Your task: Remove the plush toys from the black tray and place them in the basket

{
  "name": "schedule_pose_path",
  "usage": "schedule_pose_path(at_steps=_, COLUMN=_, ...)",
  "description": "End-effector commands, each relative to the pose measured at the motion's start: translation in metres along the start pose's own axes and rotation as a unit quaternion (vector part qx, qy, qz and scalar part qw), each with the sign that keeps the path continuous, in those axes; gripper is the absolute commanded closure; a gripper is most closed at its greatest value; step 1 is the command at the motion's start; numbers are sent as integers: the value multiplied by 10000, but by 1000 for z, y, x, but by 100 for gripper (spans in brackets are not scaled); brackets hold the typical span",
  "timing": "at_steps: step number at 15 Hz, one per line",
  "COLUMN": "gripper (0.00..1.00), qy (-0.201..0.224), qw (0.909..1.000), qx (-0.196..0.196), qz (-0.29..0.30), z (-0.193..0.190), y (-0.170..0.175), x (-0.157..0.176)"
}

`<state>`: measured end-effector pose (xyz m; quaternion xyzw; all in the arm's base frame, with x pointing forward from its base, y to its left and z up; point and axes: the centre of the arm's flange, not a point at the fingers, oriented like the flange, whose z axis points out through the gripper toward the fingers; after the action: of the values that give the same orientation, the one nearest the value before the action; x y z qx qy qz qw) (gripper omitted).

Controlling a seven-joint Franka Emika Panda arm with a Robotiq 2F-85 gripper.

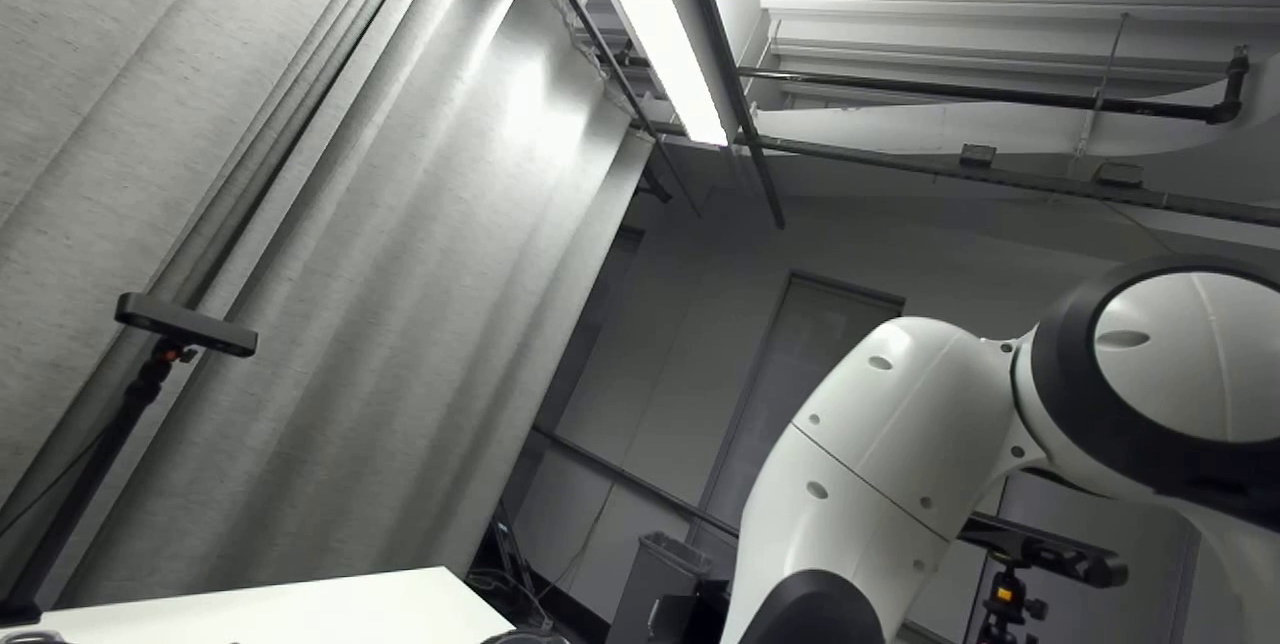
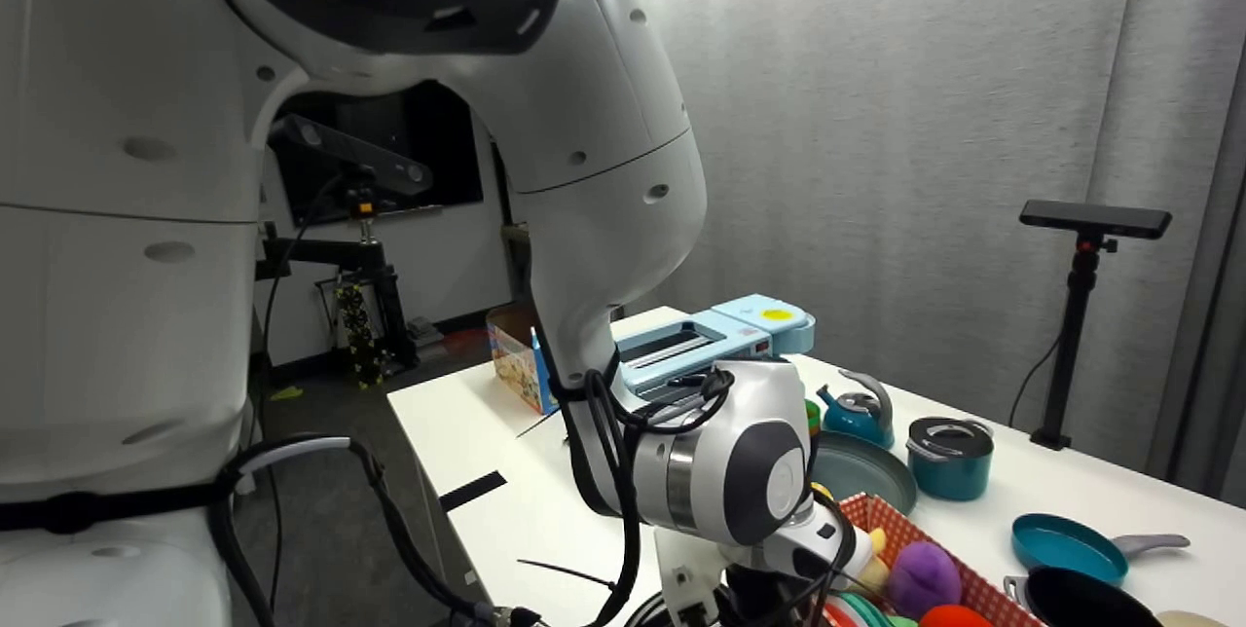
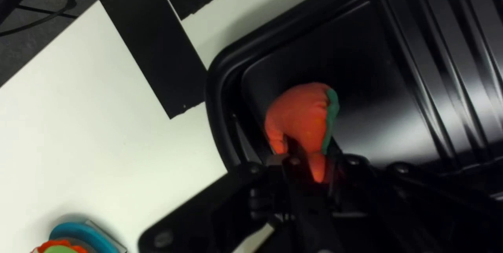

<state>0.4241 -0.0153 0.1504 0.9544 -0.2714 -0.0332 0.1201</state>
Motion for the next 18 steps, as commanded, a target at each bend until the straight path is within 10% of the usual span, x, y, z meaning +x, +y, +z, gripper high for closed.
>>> schedule_pose_path(at_steps=1, gripper=97, qy=193, qw=9997, qx=156, qz=-72, z=-48, y=-4, x=-2)
schedule_pose_path(at_steps=9, gripper=96, qy=1116, qw=9926, qx=322, qz=-355, z=-145, y=-24, x=6)
schedule_pose_path(at_steps=18, gripper=96, qy=2787, qw=9550, qx=-106, qz=-1008, z=-166, y=-59, x=50)
